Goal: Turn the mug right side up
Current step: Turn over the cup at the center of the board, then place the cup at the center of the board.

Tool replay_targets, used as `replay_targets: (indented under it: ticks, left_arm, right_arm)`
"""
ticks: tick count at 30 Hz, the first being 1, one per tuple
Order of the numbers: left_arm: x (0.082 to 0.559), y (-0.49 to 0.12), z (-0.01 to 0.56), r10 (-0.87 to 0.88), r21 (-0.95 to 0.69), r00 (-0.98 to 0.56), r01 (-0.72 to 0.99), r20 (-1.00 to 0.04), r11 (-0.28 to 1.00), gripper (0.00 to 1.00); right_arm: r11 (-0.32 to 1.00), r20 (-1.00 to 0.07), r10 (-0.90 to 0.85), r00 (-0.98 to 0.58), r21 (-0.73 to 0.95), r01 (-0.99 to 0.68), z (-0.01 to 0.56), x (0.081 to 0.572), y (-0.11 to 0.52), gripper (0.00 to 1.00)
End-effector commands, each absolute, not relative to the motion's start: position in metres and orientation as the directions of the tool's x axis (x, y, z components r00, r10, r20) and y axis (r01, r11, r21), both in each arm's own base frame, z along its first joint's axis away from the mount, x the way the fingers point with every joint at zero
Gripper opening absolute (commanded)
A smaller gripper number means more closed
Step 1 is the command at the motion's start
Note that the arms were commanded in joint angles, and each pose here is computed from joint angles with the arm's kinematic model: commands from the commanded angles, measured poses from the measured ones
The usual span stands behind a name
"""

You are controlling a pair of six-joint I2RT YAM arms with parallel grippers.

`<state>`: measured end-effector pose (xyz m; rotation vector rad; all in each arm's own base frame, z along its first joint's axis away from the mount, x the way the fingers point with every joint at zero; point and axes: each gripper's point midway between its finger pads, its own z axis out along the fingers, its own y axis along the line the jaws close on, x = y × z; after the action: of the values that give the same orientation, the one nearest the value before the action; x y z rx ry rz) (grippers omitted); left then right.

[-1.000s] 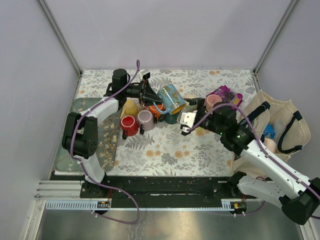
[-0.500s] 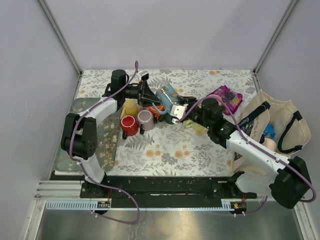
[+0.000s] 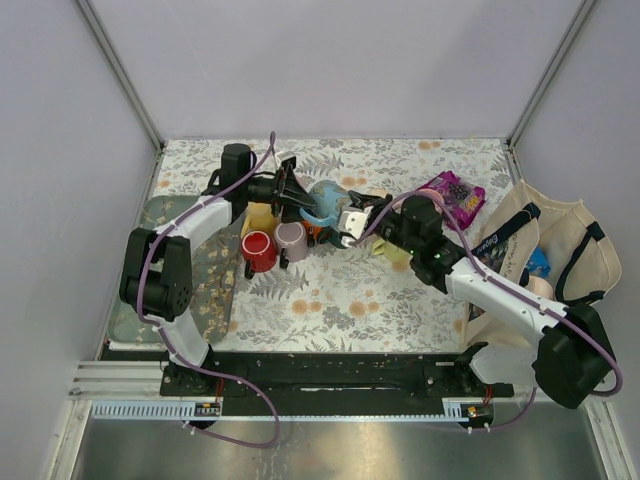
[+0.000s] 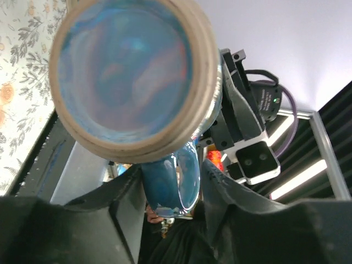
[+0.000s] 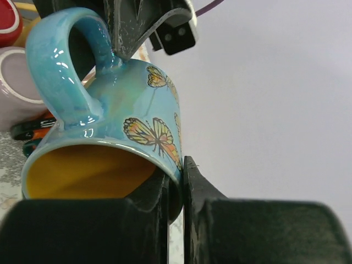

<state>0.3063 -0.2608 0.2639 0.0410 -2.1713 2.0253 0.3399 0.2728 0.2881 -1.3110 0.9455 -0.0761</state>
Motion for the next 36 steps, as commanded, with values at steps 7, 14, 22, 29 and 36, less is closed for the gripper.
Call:
replay_targets:
  ticks: [7,14,22,29,36]
  left_arm:
    - [0.319,-0.232,0.288,-0.047,-0.938,-0.952,0.291,-0.304,0.188,0.70]
    - [0.343,-0.178,0.272,-0.004,-0.535,-0.700,0.543,-0.714,0.647,0.78]
    - [0.330,-0.148,0.283,-0.005,-0.259,-0.381,0.618,-0.925,0.743,0.80]
    - [0.294,-0.134,0.265,0.115,-0.124,-0.314,0.647,-0.943,0.752,0.81]
    - [0.267,-0.125,0.259,0.154,-0.062,-0.274,0.643,-0.949,0.763,0.99]
  right_arm:
    - [0.240,-0.678,-0.520,0.519,-0.699,-0.673,0.276,0.285,0.258,0.00]
    - [0.067,-0.696,-0.660,0.284,-0.430,-0.900,0.223,0.244,0.242,0.00]
    - [0.060,-0.642,-0.762,0.083,-0.198,-0.978,0.195,0.237,0.241,0.00]
    - [0.146,-0.483,-0.870,-0.095,-0.069,-0.987,0.163,0.250,0.235,0.00]
    - [0.178,-0.441,-0.890,-0.115,-0.106,-0.978,0.143,0.263,0.246,0.00]
